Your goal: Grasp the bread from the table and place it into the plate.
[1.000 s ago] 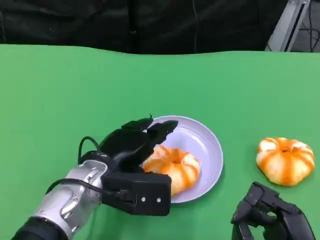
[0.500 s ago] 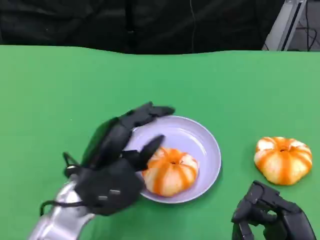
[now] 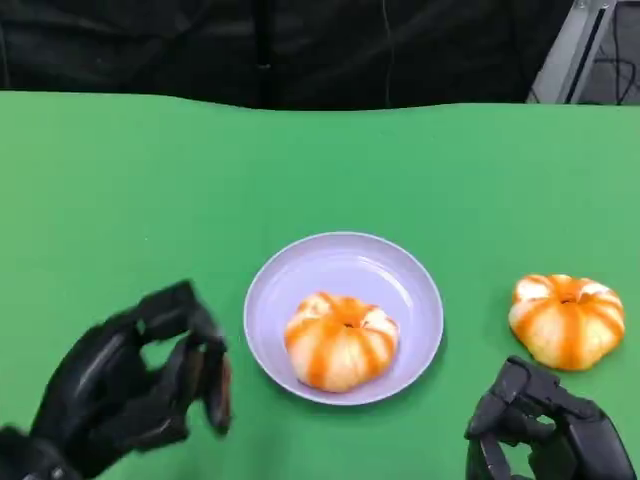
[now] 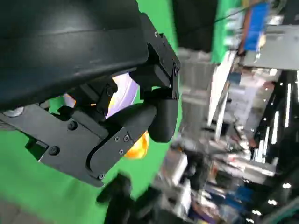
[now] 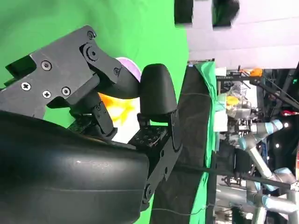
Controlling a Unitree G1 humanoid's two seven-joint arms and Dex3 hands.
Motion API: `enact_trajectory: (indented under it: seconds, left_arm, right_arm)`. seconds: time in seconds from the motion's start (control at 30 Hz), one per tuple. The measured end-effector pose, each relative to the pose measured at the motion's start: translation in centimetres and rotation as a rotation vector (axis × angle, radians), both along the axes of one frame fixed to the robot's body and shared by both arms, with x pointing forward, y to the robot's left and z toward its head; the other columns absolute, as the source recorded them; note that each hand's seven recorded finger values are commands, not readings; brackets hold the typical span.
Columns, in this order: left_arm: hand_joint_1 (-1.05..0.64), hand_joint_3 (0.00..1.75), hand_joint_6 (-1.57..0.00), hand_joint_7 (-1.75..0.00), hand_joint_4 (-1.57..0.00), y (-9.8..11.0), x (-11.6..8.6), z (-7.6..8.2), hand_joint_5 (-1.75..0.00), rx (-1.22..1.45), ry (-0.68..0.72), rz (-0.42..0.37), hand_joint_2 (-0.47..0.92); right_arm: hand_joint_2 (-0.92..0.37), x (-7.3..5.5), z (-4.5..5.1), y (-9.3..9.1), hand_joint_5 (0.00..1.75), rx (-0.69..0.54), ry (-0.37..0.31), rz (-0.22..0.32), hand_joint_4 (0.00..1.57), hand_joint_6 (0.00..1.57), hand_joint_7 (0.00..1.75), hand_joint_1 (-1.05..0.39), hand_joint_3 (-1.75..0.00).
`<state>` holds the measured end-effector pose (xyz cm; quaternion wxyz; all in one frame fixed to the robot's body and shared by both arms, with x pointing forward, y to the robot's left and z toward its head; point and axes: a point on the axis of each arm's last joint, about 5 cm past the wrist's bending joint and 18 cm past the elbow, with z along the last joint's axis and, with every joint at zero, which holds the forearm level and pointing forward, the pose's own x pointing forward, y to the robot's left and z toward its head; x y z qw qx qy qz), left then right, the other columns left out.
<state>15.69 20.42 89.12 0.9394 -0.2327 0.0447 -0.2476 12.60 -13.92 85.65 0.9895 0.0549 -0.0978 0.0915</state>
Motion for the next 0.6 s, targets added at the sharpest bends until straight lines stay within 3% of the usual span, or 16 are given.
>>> enact_trajectory:
  seconds: [0.27,0.37,0.6]
  left_arm:
    - [-0.18,1.00,-0.73,-1.75,-0.86,3.5,-3.0,-3.2,-1.75,-0.085,0.144,-0.085,0.66]
    - [-0.17,1.02,-0.75,-1.75,-0.88,3.8,-3.0,-3.9,-1.75,-0.069,0.159,-0.084,0.66]
    - [-0.17,1.08,-0.73,-1.75,-0.88,3.1,-2.1,-4.1,-1.75,-0.077,0.121,-0.061,0.66]
  right_arm:
    - [-0.59,0.1,-0.12,-0.6,1.75,-0.018,0.003,0.004,0.81,0.73,1.57,-0.15,-1.17]
    - [-0.59,0.1,-0.18,-0.9,1.75,-0.026,0.006,0.007,0.82,0.73,1.58,-0.14,-1.18]
    - [-0.57,0.1,-0.18,-1.0,1.75,-0.025,0.006,0.008,0.82,0.73,1.59,-0.15,-1.18]
